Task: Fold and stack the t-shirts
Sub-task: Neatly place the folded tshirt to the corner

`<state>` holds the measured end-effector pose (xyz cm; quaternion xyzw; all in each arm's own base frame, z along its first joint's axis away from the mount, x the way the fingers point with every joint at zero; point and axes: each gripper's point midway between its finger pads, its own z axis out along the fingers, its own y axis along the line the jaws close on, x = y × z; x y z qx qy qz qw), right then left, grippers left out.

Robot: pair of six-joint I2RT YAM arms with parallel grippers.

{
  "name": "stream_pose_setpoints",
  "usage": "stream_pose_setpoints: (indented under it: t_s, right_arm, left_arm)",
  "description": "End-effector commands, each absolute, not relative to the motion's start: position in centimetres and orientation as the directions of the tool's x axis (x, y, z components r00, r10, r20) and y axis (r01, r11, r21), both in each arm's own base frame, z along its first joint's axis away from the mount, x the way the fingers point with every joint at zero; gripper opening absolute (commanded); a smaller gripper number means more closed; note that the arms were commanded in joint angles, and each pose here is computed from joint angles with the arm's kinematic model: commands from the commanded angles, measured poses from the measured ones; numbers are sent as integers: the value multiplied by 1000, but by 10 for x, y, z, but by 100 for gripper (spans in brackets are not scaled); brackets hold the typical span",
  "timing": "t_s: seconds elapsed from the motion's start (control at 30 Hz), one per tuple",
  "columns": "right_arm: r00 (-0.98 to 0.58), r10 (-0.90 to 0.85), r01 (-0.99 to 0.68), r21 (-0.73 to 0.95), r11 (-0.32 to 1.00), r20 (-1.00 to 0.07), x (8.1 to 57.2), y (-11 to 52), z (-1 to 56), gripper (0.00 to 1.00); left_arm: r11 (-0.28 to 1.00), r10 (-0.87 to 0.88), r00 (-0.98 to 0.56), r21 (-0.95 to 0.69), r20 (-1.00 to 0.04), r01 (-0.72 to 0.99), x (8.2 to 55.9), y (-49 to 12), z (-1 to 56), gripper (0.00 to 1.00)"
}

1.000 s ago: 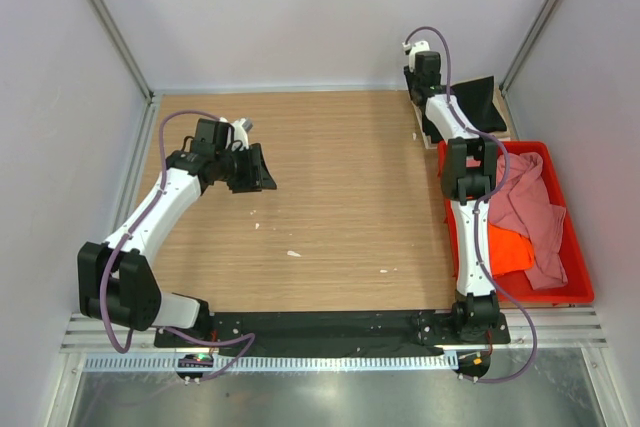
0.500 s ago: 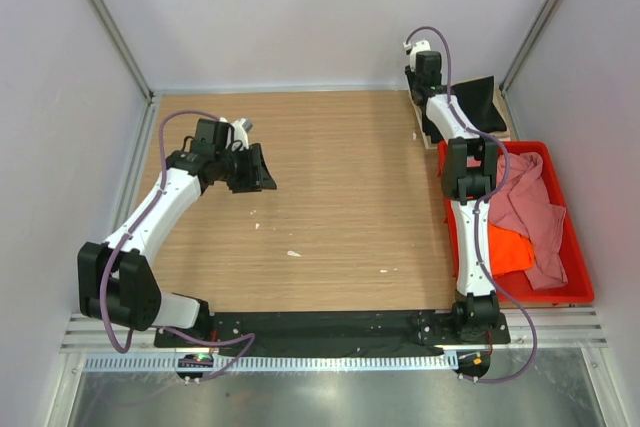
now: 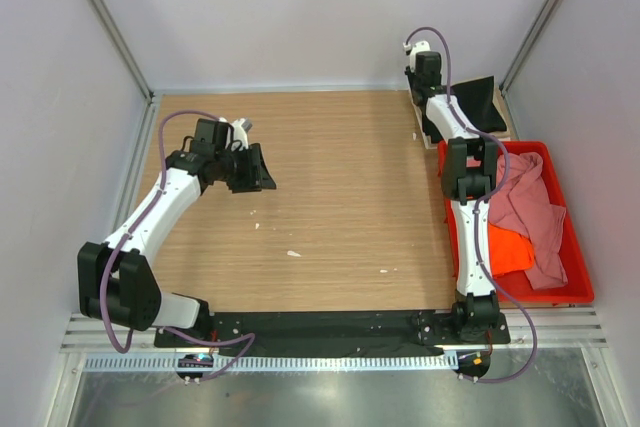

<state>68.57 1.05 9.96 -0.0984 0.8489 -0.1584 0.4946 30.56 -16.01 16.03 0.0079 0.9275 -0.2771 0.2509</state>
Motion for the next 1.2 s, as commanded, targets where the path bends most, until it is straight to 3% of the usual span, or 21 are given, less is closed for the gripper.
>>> stream_pose_setpoints:
  t_s: [0.0,0.2,0.23,0.27,0.37,0.67,1.0,1.17]
  right_arm:
    - [-449,-328,-11,-362,932,-831,695,18,110,35]
    - [-462,-336,-23,-368,930,-821,695,22,103,30]
    - [-460,-339,-22,-371,929,-821,695,23,103,26]
    - [-460,-341,-22,-373,928,-820,695,22,104,16]
    - [-440,-341,-17,-372,928,-831,697,24,112,1]
    - [-339,-348,11,-373,928,-874,695,28,160,1]
    - [-340,-331,29,-362,932,-880,697,27,155,1]
    - [-349,-292,81,-339,937,-890,695,18,163,34]
  left_arm:
    - [835,-127,-855,-520,-502,181,310,-161,176,48]
    - [833,-129,-855,-522,-503,181,310,-161,176,48]
    - [833,-129,-855,-522,-503,181,310,-161,176,48]
    - [834,-131,-855,-522,-503,180,311,-160,176,48]
    - [833,-133,-856,-524,-499,176,310,-160,175,48]
    - [832,-133,-857,-526,-498,176,310,-160,175,48]
    - [829,-134,-858,-530,-497,178,310,-160,175,47]
    - [830,-131,-859,-528,-494,177,309,-160,174,48]
